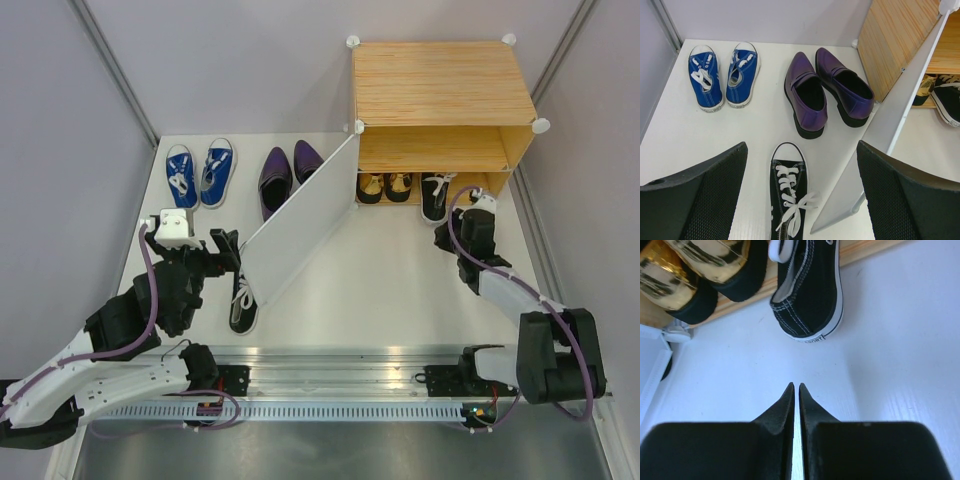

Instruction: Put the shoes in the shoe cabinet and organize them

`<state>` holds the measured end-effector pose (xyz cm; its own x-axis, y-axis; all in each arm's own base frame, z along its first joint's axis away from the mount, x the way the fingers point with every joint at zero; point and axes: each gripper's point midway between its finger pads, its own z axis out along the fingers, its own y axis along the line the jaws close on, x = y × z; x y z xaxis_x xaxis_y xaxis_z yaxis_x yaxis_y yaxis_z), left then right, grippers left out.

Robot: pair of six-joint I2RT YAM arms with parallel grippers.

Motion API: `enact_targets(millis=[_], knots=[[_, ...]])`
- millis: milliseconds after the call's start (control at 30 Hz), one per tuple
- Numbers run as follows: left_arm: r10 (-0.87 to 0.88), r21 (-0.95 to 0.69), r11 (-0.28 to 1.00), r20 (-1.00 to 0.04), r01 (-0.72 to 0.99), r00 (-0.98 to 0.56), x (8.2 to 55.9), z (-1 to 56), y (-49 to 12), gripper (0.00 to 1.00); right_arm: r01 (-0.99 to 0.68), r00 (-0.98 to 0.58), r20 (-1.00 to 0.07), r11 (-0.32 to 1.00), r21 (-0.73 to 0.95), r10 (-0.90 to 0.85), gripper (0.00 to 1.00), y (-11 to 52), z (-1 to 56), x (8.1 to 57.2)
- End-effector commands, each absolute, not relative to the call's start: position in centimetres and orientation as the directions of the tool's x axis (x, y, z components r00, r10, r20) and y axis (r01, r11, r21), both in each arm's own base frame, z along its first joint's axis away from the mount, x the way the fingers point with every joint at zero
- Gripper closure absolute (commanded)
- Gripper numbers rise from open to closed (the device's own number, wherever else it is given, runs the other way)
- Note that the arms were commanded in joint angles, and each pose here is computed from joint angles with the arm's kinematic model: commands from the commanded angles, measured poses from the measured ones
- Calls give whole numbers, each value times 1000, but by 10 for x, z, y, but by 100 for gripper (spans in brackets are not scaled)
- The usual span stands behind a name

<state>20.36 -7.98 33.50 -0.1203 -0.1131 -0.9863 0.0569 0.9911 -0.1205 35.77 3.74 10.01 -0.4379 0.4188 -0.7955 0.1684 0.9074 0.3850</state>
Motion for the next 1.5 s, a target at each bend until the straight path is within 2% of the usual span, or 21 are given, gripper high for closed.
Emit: enact_targets(millis=[0,733,1233,1467], knots=[[-124,-131,989,-987,65,-106,205,339,-82,9,162,-441,-784,899,408,436,91,42,92,369],[-104,-112,991,-988,67,-112,206,337,-84,9,251,-477,-806,933,257,350,92,21,82,474],[-89,-97,993,-989,67,-118,208,335,-86,9,239,-474,-814,939,248,335,91,16,81,508],[-82,-90,994,-990,63,-118,208,335,-86,9,219,-487,-800,936,277,350,89,23,82,504]])
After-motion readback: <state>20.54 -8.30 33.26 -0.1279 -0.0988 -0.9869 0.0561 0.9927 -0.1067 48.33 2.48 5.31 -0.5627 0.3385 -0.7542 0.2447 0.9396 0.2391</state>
